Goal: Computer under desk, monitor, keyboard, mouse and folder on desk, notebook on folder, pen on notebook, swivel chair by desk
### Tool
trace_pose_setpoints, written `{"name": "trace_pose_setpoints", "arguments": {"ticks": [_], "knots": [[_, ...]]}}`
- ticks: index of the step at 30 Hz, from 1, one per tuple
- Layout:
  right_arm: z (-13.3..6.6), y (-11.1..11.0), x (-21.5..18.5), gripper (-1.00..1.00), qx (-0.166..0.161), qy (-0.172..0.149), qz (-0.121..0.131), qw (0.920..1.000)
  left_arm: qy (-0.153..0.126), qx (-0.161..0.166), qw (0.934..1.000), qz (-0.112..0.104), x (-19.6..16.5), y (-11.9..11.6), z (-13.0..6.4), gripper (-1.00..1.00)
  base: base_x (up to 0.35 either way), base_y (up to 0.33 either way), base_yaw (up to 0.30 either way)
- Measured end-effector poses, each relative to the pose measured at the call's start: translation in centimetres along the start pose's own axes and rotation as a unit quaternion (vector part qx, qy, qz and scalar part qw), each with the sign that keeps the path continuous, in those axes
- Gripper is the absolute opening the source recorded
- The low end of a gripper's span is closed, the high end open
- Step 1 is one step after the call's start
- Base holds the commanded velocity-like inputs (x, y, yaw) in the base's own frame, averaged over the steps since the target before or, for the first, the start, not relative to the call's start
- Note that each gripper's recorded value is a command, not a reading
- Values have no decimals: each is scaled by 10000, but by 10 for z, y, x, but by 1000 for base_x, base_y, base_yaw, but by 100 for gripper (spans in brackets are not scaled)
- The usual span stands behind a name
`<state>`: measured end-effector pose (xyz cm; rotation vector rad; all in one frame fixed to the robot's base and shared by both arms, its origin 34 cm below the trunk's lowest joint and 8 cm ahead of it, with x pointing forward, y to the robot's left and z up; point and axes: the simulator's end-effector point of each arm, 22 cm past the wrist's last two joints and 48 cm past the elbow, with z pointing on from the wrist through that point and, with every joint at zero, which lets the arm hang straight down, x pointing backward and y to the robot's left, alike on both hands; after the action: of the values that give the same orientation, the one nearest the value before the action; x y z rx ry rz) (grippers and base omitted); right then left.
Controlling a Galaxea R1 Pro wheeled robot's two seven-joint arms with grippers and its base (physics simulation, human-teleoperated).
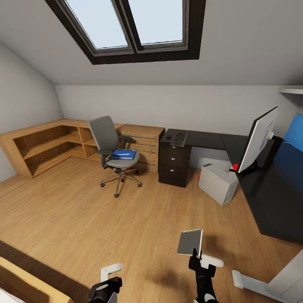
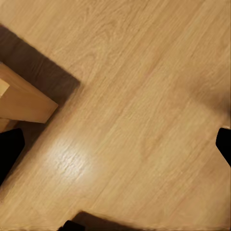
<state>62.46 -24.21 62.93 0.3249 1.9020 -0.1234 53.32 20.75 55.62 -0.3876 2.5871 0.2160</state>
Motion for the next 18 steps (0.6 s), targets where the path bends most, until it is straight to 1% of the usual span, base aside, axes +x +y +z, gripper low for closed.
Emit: {"name": "trace_pose_setpoints", "arguments": {"ticks": [3, 6, 7, 8, 12, 14, 18], "knots": [[-15, -5, 13, -100, -6, 67, -52, 10000, 114, -103, 9999, 32, 17, 9, 1, 100, 0, 0, 0], [-24, -6, 18, -100, -2, 131, -71, 9999, 178, -207, 9996, 47, 34, 18, 1, 100, 0, 0, 0], [-26, -7, 20, -100, 7, 160, -71, 9998, 191, -259, 9995, 54, 42, 23, 2, 100, 0, 0, 0], [-33, -8, 27, -100, 2, 255, -104, 9996, 123, -362, 9993, 30, 53, 33, 3, 100, 0, 0, 0], [-36, -8, 23, -100, 7, 275, -106, 9996, 23, -399, 9992, -5, 48, 37, -2, 100, 0, 0, 0], [-37, -11, 20, -100, 30, 276, -114, 9995, -173, -406, 9990, -87, 40, 36, -5, 100, 0, 0, 0], [-39, -11, 14, -100, 26, 280, -119, 9995, -186, -409, 9990, -91, 36, 36, -11, 100, 0, 0, 0]]}}
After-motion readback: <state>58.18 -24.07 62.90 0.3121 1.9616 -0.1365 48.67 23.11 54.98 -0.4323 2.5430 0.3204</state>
